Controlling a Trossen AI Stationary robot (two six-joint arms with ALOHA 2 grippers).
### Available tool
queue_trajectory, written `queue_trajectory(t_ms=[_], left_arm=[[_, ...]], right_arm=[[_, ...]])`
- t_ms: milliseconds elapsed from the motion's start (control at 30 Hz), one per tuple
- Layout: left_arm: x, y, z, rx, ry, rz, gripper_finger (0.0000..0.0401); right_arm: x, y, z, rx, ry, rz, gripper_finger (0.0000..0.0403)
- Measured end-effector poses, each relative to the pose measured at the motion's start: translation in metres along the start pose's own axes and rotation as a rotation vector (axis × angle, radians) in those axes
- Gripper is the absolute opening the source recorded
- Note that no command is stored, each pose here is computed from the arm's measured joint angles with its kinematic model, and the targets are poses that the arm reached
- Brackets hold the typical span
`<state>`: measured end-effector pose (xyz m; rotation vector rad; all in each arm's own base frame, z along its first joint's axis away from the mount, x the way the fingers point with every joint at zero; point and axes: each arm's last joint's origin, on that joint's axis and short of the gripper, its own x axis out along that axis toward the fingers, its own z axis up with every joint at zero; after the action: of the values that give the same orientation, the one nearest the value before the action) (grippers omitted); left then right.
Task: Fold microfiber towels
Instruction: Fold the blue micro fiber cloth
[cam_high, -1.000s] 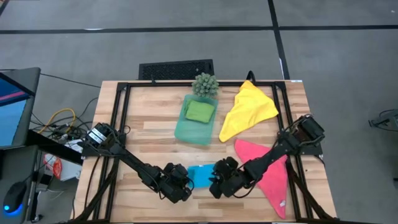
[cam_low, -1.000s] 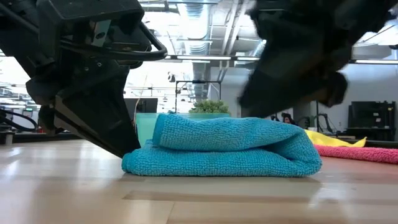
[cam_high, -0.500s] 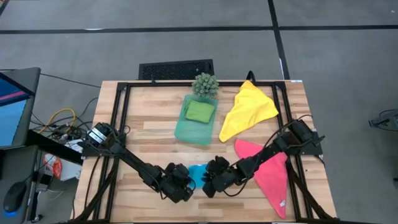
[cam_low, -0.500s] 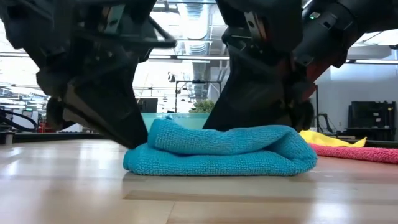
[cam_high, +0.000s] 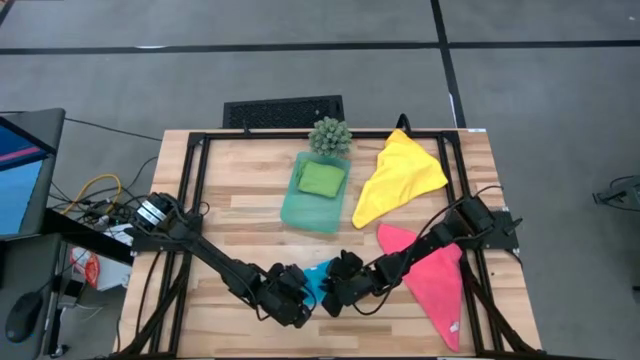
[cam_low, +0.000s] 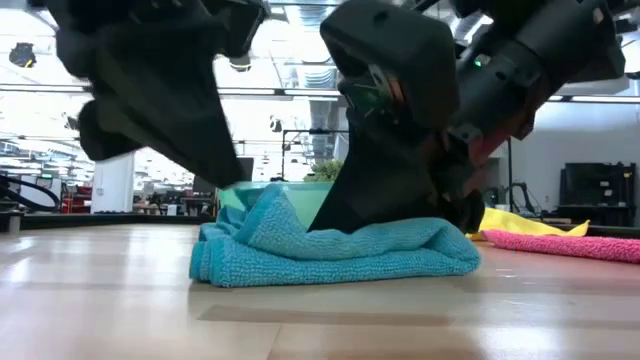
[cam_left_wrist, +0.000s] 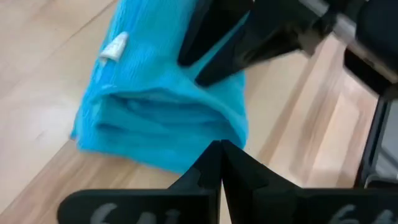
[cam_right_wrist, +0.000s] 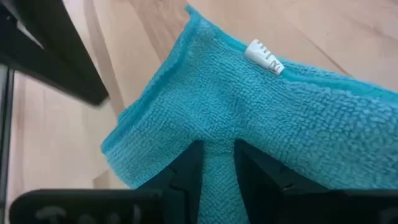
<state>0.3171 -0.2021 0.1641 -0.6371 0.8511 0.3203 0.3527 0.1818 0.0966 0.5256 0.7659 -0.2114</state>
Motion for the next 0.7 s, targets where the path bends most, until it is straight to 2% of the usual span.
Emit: queue_trajectory(t_ms=[133, 300, 400, 533, 700], left_arm=[[-0.021, -0.005, 0.006, 0.013, -0.027, 0.011, 0.0], [-0.037, -0.02, 0.02, 0.01, -0.3, -0.024, 0.0], [-0.03, -0.023, 0.028, 0.063, -0.386, -0.029, 0.0], [-0.001, -0.013, 0.031, 0.124, -0.28, -0.004, 0.0], [0.024, -0.002, 0.024, 0.117, -0.157, 0.018, 0.0]], right_arm=[[0.002, 0.001, -0.004, -0.004, -0.003, 0.002, 0.012], [0.001, 0.0, 0.0, -0.015, -0.008, 0.003, 0.012], [0.002, 0.0, 0.002, -0.017, -0.013, 0.018, 0.012], [0.002, 0.001, 0.002, -0.018, -0.012, 0.02, 0.012], [0.002, 0.002, 0.001, -0.02, -0.013, 0.023, 0.012]])
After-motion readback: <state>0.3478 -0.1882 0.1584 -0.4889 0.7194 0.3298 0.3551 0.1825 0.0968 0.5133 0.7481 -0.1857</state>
